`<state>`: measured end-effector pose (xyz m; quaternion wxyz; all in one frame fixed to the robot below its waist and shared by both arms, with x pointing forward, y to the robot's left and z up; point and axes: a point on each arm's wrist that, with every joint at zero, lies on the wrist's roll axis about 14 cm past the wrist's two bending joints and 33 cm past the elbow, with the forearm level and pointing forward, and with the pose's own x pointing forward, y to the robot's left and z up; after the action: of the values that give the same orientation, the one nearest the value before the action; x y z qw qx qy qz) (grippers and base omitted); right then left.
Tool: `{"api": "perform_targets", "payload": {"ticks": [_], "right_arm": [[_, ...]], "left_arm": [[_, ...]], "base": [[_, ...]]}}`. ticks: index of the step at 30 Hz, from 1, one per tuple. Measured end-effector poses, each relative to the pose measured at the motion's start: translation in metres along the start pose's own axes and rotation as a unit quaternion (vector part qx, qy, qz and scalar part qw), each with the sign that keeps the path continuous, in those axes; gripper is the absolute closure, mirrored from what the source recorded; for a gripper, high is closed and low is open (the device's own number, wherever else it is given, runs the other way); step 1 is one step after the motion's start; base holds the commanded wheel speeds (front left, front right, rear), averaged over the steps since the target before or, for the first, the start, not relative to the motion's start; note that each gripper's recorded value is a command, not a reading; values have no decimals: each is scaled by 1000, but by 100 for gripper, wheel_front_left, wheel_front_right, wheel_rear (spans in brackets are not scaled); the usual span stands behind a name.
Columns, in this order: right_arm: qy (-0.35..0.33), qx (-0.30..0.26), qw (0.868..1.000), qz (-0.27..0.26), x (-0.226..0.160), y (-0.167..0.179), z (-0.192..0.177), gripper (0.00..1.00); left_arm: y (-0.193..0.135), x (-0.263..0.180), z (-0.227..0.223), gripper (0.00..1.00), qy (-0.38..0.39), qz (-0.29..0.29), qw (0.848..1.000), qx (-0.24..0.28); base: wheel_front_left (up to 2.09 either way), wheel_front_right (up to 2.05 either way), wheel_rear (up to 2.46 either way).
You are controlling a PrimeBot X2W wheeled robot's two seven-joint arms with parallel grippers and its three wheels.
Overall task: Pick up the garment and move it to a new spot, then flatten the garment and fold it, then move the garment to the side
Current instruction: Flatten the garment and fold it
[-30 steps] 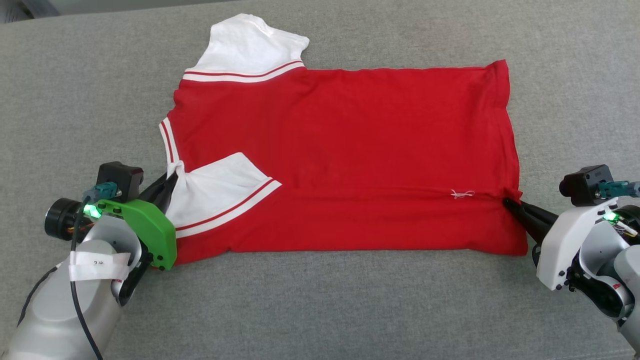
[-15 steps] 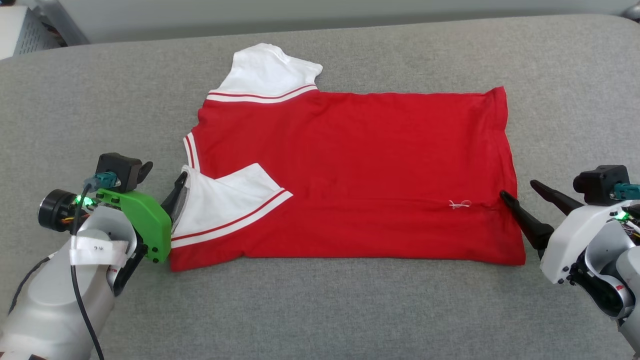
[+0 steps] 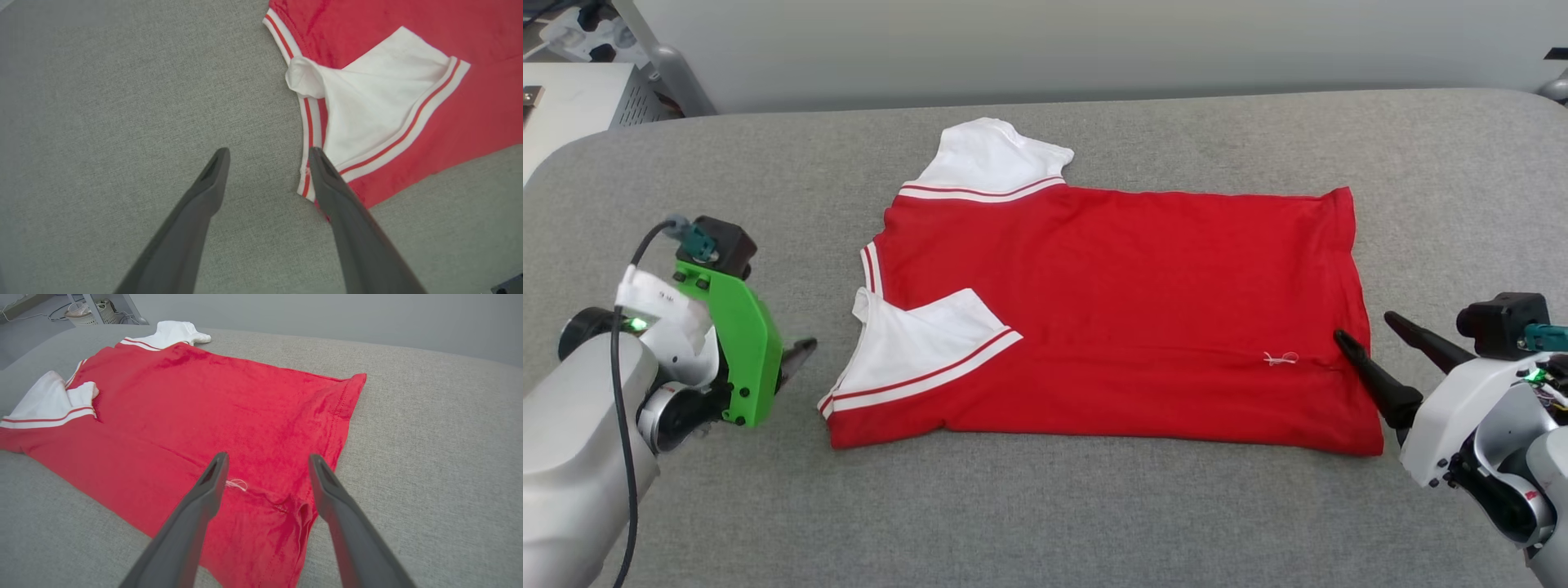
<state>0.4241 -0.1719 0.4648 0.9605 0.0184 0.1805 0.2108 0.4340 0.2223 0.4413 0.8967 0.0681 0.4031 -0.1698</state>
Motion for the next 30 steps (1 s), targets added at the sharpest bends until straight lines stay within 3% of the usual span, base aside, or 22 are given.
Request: {"api": "perform_targets", "payload": {"ticks": [10,25,26,27,28,30], "right_arm": [[8,6,1000,-8,-4,-3,-4,0],[30,18,999,-22,-8,-13,-20,0],[30,18,999,-23,-8,-14,-20,0],[29,16,999,-24,-8,-14,-19,0],[27,12,999,-24,-9,-16,-16,0],[22,2,999,-24,-10,-18,-9,0]], "left_arm": [[-27,5,-33,0,132,-48,990,16],[-38,41,-75,0,206,-60,977,-6],[-37,42,-75,51,205,-59,977,-5],[-37,43,-75,91,201,-58,978,-5],[-37,43,-74,100,197,-57,979,-6],[-38,43,-71,100,184,-57,981,-8]], "base": [[0,0,0],[0,0,0],[0,0,0],[0,0,0],[0,0,0],[0,0,0]]}}
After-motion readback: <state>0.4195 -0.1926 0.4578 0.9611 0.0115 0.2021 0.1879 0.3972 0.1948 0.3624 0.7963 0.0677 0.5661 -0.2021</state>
